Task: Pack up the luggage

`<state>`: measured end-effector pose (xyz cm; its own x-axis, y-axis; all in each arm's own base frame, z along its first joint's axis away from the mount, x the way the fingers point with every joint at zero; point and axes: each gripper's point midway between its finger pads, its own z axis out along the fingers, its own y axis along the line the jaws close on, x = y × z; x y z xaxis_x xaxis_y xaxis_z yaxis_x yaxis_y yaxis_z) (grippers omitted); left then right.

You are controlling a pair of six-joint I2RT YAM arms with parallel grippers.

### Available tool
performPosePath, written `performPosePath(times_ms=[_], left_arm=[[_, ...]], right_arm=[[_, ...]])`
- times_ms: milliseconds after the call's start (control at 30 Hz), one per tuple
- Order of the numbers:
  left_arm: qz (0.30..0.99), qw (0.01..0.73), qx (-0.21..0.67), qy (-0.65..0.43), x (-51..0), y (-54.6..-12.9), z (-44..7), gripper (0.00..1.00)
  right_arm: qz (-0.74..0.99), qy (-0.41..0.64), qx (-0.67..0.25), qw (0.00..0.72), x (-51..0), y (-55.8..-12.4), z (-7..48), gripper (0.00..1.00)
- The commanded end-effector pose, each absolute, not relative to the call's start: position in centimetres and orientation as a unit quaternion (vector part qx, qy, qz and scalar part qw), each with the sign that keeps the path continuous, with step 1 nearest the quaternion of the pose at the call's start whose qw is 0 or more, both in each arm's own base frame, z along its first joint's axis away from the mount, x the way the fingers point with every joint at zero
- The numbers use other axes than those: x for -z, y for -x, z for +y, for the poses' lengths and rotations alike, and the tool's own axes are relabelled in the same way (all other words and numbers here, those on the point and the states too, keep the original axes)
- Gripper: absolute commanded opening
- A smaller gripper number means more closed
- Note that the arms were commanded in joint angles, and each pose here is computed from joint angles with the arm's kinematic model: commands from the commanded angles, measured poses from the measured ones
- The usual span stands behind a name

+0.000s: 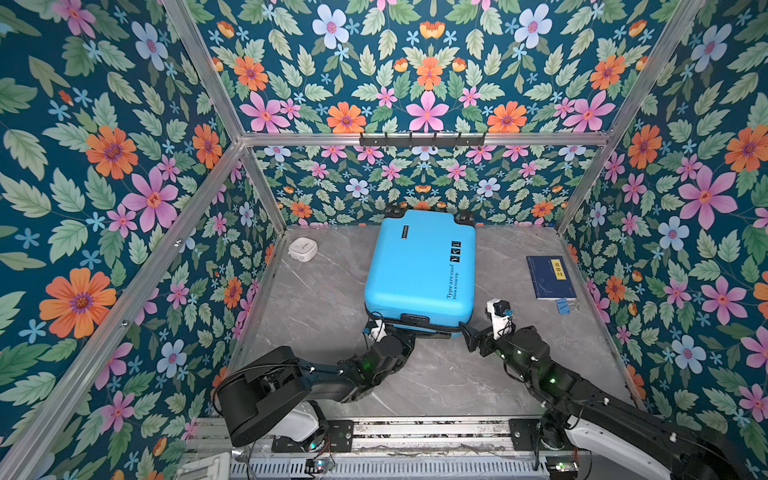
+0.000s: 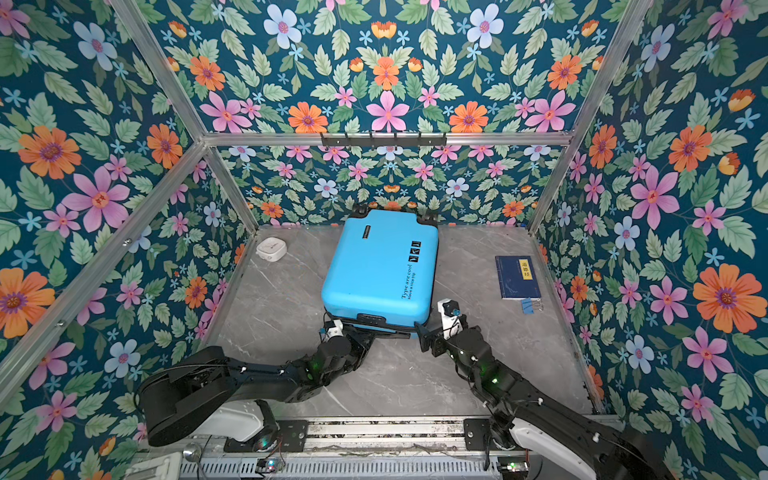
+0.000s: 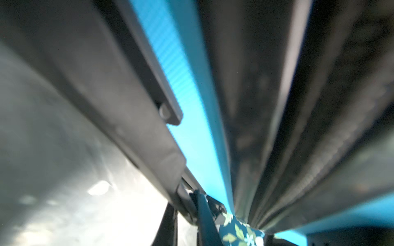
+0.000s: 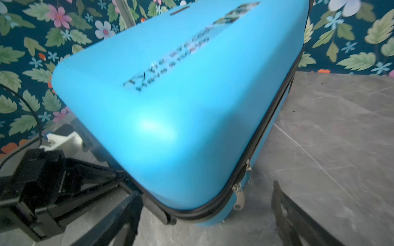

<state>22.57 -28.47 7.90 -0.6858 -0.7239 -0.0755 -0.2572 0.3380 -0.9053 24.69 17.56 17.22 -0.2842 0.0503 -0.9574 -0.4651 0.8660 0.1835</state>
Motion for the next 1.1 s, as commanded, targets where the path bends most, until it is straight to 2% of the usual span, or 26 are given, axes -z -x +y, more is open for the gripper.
performPosePath(times_ms=[0, 33, 67, 167, 200, 367, 500, 700, 867, 933, 1067], left_arm=[[0.738, 0.25, 0.574, 0.252, -13.9, -22.3, -32.0, 0.36], [0.744, 0.246, 0.569, 0.248, -14.0, -22.1, -32.4, 0.55], [0.752, 0.241, 0.563, 0.243, -14.0, -21.8, -32.7, 0.66], [0.774, 0.221, 0.55, 0.224, -14.3, -20.8, -33.5, 0.86], [0.781, 0.212, 0.546, 0.217, -14.3, -20.4, -33.7, 0.99], [0.823, 0.192, 0.512, 0.157, -15.2, -17.9, -33.2, 1.0], [0.837, 0.234, 0.486, 0.09, -18.2, -17.4, -32.1, 1.0], [0.812, 0.438, 0.386, -0.008, -27.0, -20.5, -28.0, 1.0], [0.75, 0.603, 0.271, -0.021, -33.2, -24.2, -23.1, 1.0], [0.731, 0.637, 0.244, -0.015, -34.3, -26.0, -21.5, 1.0], [0.722, 0.655, 0.217, 0.04, -35.2, -31.1, -16.9, 0.99]], right_arm=[[0.781, 0.126, -0.193, 0.58, -16.8, -24.0, 15.8, 0.97], [0.778, 0.125, -0.192, 0.585, -17.2, -23.9, 15.4, 0.97], [0.776, 0.123, -0.19, 0.589, -17.6, -23.7, 15.2, 0.98], [0.77, 0.126, -0.191, 0.596, -18.5, -23.5, 15.0, 0.99], [0.769, 0.128, -0.192, 0.596, -18.6, -23.5, 15.0, 0.99], [0.766, 0.146, -0.199, 0.594, -19.9, -23.5, 15.9, 0.99], [0.762, 0.15, -0.207, 0.595, -21.0, -23.7, 16.4, 0.99], [0.777, 0.142, -0.206, 0.578, -22.7, -25.0, 17.3, 0.99], [0.78, 0.123, -0.196, 0.581, -25.7, -26.8, 17.9, 0.99], [0.779, 0.12, -0.194, 0.584, -27.1, -27.6, 18.2, 0.99], [0.795, 0.105, -0.196, 0.564, -29.0, -29.7, 18.4, 0.99]])
